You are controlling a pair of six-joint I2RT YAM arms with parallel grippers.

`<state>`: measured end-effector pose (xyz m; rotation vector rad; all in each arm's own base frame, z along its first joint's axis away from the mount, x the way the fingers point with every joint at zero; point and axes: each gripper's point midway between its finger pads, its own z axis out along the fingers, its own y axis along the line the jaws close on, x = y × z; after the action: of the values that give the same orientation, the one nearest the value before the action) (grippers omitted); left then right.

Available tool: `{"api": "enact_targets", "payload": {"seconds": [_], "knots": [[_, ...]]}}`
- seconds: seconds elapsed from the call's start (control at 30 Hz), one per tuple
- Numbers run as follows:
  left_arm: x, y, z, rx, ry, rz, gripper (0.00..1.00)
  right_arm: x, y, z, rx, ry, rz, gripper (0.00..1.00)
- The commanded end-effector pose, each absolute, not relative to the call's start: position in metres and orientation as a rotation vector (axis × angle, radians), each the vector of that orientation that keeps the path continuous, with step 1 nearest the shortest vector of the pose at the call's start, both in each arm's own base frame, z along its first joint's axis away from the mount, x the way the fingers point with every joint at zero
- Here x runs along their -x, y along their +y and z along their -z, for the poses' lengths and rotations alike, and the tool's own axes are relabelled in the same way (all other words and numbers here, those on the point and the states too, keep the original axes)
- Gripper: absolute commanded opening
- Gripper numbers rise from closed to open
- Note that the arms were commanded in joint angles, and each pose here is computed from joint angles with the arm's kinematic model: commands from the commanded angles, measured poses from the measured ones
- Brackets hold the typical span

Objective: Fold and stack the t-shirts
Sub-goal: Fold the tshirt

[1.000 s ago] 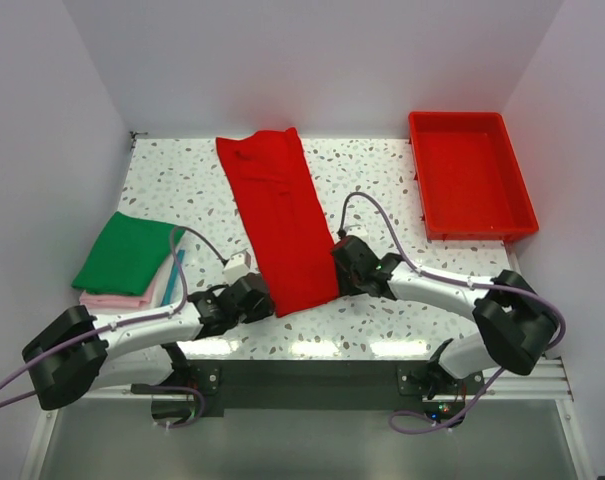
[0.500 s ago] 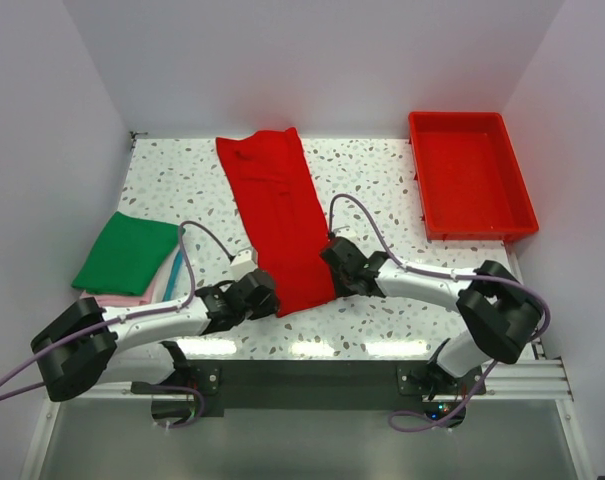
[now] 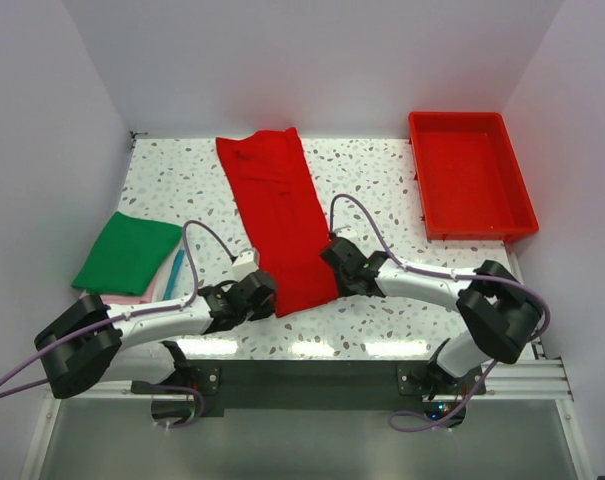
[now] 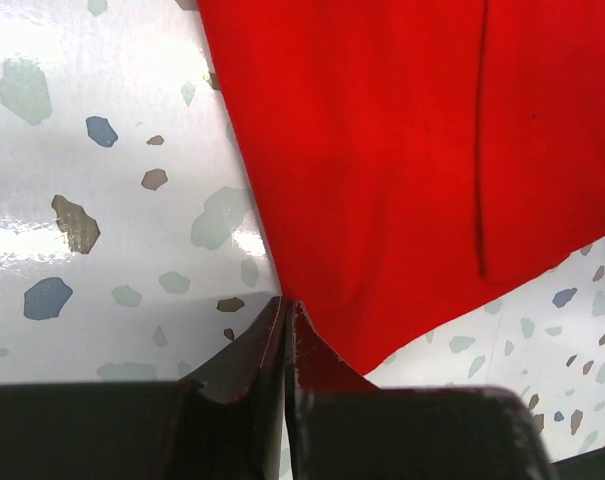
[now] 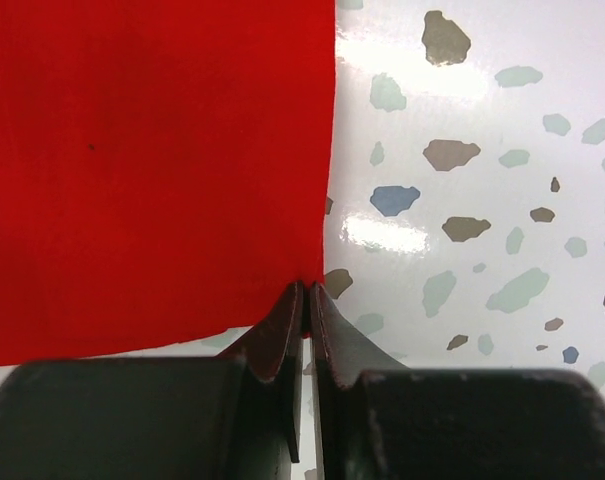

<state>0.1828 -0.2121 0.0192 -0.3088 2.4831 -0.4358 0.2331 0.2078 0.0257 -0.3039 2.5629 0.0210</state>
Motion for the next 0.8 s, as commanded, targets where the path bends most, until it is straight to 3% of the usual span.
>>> {"api": "enact_targets", "payload": {"seconds": [0.0, 0.5, 0.7, 0.77], "knots": [[-0.191, -0.223, -0.031, 0.29, 2.45, 0.469, 0.06, -0.243, 0.21, -0.053, 0.249, 2.489, -0.038, 0.05], [-0.183, -0.217, -0.035, 0.281, 2.459, 0.483, 0.01, -0.237, 0.194, -0.047, 0.192, 2.511, -0.072, 0.04], [-0.179, -0.218, -0.049, 0.292, 2.43, 0.56, 0.16, -0.236, 0.191, -0.036, 0.164, 2.539, -0.118, 0.02], [-0.178, -0.222, -0.052, 0.295, 2.425, 0.604, 0.32, -0.235, 0.191, -0.033, 0.155, 2.547, -0.136, 0.02]]}}
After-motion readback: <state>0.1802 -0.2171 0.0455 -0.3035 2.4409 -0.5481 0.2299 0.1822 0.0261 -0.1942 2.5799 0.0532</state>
